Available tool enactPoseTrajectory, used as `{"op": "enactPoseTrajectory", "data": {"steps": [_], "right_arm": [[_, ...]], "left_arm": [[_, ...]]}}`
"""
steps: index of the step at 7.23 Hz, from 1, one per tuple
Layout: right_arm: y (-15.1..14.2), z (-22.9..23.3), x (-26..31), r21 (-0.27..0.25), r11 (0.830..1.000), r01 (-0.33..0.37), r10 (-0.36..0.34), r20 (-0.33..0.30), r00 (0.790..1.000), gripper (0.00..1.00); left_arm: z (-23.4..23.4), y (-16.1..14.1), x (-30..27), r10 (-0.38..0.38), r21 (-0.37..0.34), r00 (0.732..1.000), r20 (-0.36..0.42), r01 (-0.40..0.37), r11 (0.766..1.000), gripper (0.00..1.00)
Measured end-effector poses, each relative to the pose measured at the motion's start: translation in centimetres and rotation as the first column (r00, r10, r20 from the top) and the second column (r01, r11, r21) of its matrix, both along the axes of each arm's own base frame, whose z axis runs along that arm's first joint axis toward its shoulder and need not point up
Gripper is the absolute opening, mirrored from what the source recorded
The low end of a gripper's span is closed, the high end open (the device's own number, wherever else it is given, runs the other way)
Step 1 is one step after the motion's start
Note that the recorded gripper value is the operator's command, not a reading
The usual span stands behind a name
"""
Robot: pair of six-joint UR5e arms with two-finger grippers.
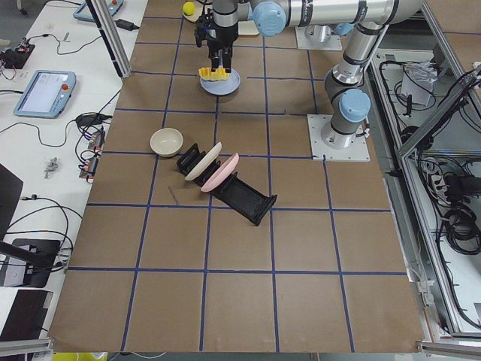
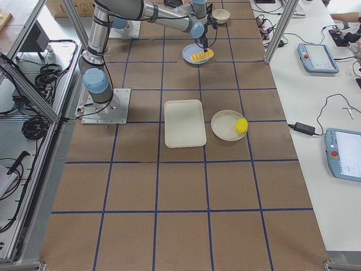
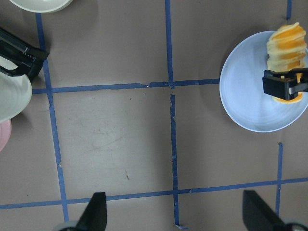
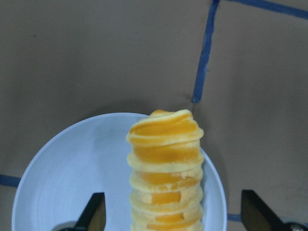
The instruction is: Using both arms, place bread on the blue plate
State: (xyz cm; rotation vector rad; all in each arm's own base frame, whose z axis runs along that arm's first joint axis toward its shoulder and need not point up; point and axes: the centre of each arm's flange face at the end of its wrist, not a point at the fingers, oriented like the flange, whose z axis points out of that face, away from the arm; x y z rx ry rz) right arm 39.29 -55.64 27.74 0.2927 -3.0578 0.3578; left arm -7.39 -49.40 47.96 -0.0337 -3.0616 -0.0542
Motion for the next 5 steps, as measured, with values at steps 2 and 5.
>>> {"op": "enactPoseTrajectory", "data": {"steps": [2,5], "right_arm": [[-2.1,8.4,-5.4,-0.030,0.999,0.033,-0.033,0.004,0.999,1.00],[-1.3,18.2,-18.1,0.063,0.997,0.049,-0.048,-0.020,0.999,1.00]], "left_arm": [[-1.1,1.5,-0.4,0.045,0.011,0.999,0.001,-0.045,0.999,1.00],[-1.9,2.3,-0.2,0.060,0.003,0.998,0.003,-0.060,0.998,1.00]]}}
